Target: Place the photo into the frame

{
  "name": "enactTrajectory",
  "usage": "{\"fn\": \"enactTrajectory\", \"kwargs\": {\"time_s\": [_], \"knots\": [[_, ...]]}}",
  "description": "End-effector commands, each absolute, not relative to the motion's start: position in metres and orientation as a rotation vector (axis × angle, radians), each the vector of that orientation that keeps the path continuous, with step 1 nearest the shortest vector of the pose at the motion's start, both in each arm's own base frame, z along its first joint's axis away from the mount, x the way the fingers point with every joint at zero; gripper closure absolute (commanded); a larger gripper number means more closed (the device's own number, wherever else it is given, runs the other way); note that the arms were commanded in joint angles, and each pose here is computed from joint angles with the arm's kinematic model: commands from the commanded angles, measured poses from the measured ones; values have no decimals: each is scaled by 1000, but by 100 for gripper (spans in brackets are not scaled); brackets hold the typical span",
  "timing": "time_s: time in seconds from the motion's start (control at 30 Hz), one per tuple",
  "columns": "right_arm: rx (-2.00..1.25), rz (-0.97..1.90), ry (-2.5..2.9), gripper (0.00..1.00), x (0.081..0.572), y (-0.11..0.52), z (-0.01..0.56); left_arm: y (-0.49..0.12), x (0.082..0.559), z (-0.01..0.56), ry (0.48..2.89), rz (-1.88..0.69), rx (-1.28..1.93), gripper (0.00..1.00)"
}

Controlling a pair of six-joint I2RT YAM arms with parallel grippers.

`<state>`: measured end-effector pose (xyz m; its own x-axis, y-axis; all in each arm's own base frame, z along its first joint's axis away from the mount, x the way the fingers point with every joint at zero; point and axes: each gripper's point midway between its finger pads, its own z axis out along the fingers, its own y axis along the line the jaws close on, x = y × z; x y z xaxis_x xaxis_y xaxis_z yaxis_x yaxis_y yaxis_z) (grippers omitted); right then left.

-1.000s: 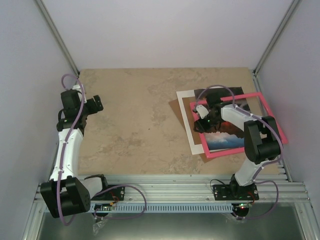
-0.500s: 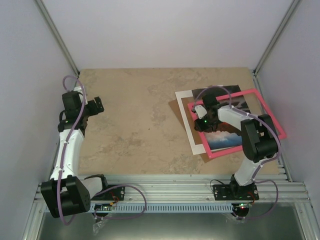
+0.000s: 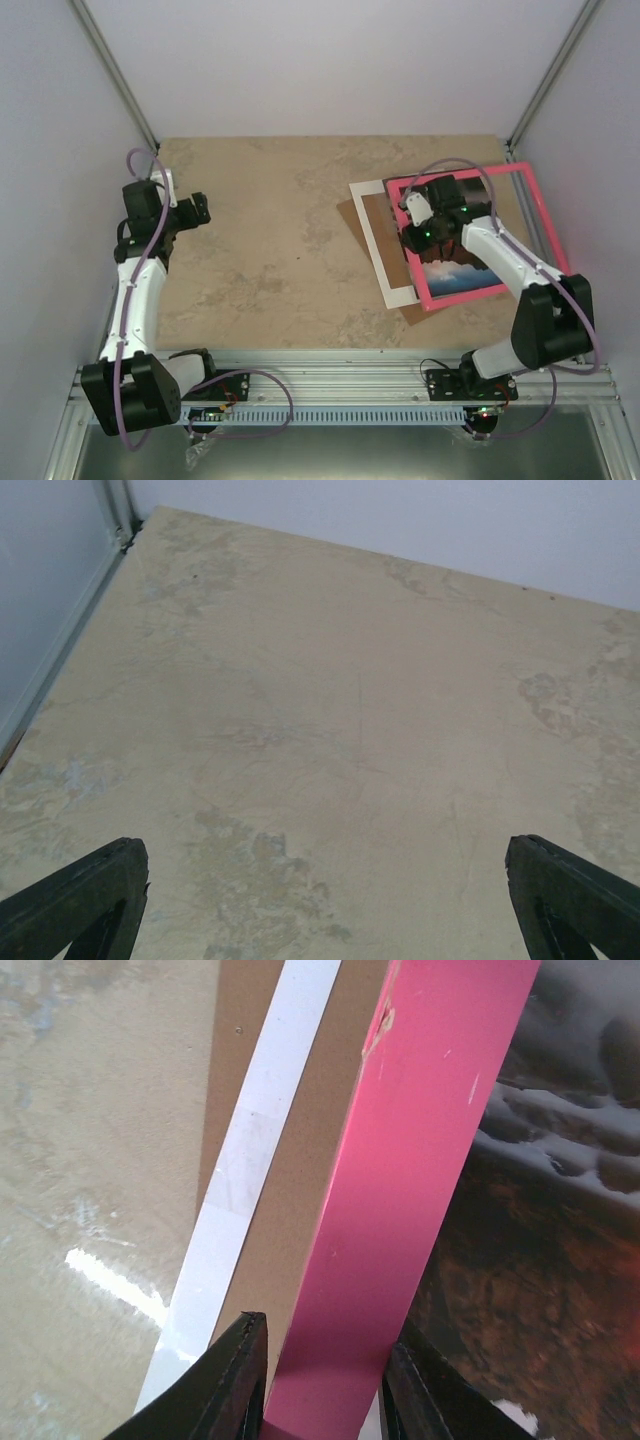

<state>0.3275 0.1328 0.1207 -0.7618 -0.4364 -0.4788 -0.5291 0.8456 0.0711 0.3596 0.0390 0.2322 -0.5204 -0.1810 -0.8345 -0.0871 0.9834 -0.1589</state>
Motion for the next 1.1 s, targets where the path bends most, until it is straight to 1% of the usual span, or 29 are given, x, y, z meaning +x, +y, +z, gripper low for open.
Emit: {"fn": "enactTrajectory", "kwargs": {"time_s": [0.0, 0.17, 0.3, 0.43, 0.6, 0.7, 0.77, 0.87, 1.07], "knots": [[-860, 160, 2364, 100, 336, 124, 188, 24, 361, 269, 2036, -158, -54, 1], [-930, 136, 2055, 100, 329, 132, 285, 9, 361, 298, 1967, -200, 72, 0], [-956, 182, 1798, 99, 313, 146, 361, -10, 359, 329, 1872, -293, 155, 1], [-942, 178, 1651, 100, 308, 150, 411, -30, 355, 364, 1779, -447, 178, 1], [-1044, 208, 1321, 100, 278, 169, 457, -50, 342, 426, 1621, -584, 234, 1], [-1131, 338, 1231, 100, 271, 191, 470, -67, 325, 459, 1506, -695, 303, 1], [-1164, 510, 1144, 99, 257, 207, 485, -77, 310, 477, 1425, -763, 335, 0], [-1120, 724, 1133, 99, 260, 224, 506, -91, 296, 494, 1353, -859, 372, 1], [-1029, 1036, 1137, 99, 268, 246, 535, -131, 268, 495, 1282, -1072, 506, 1]]}}
